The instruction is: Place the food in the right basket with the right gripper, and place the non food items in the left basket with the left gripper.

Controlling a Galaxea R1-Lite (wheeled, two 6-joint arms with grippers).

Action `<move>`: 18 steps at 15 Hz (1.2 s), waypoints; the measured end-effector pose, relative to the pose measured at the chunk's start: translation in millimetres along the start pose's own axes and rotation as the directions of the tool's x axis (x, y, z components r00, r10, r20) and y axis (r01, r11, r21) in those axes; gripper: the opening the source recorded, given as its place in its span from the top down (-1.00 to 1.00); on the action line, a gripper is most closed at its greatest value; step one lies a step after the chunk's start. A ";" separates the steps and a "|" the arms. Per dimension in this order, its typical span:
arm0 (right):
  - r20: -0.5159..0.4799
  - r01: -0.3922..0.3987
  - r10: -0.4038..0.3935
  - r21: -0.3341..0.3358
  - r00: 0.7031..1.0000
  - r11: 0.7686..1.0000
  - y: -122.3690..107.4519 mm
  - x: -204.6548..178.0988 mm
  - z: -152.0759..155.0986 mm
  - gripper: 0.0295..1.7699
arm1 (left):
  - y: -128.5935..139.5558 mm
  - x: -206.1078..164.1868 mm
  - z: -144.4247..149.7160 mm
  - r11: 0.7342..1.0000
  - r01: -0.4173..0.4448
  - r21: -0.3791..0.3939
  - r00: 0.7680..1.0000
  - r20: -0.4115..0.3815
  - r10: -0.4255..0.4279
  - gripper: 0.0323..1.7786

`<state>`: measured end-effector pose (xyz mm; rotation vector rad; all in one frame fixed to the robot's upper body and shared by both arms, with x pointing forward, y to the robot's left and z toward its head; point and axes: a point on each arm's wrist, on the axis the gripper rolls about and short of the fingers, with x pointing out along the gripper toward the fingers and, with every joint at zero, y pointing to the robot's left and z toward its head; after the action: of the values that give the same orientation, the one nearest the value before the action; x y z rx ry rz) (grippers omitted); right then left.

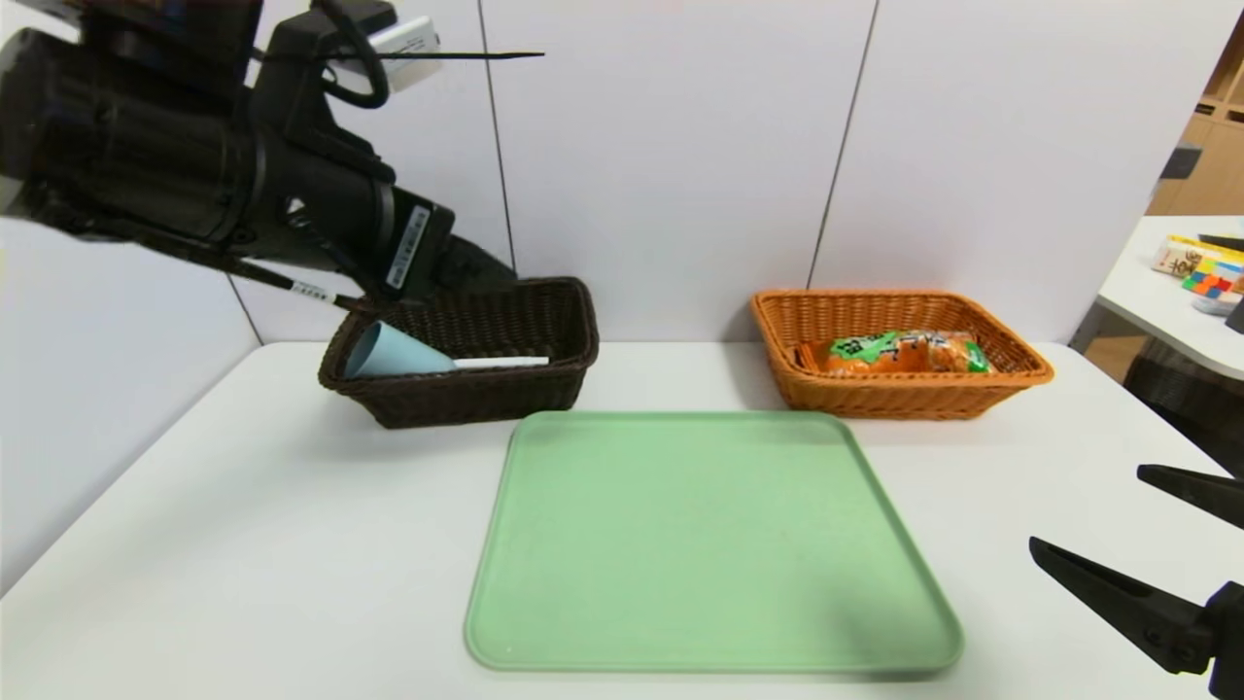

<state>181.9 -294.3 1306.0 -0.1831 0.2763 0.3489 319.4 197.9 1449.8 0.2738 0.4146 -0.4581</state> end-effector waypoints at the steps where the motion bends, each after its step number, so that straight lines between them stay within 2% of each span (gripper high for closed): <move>1: -0.001 0.007 -0.007 0.002 1.000 1.000 -0.7 -0.2 -0.3 -0.92 | -0.1 -10.3 -10.8 1.000 -0.009 -0.003 1.000 0.003 0.009 -0.88; 6: 0.001 0.073 -0.073 0.009 0.997 0.997 -7.0 -1.8 -0.4 -0.92 | 9.7 -76.6 -61.4 0.995 -0.100 -0.025 0.993 0.065 0.102 -0.90; 10: 0.001 0.150 -0.150 0.024 0.989 0.988 -14.4 -4.7 -1.4 -0.92 | 19.8 -126.6 -99.7 0.977 -0.202 -0.066 0.972 0.109 0.209 -0.90; 18: 0.023 0.298 -0.299 0.047 0.954 0.954 -24.9 -23.5 -9.0 -0.92 | 4.4 -179.8 -172.5 0.966 -0.235 -0.109 0.952 0.177 0.251 -0.90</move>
<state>167.6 -326.7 1307.7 -0.1744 0.2221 0.0453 118.9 327.6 1378.4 0.1912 0.2101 -0.2201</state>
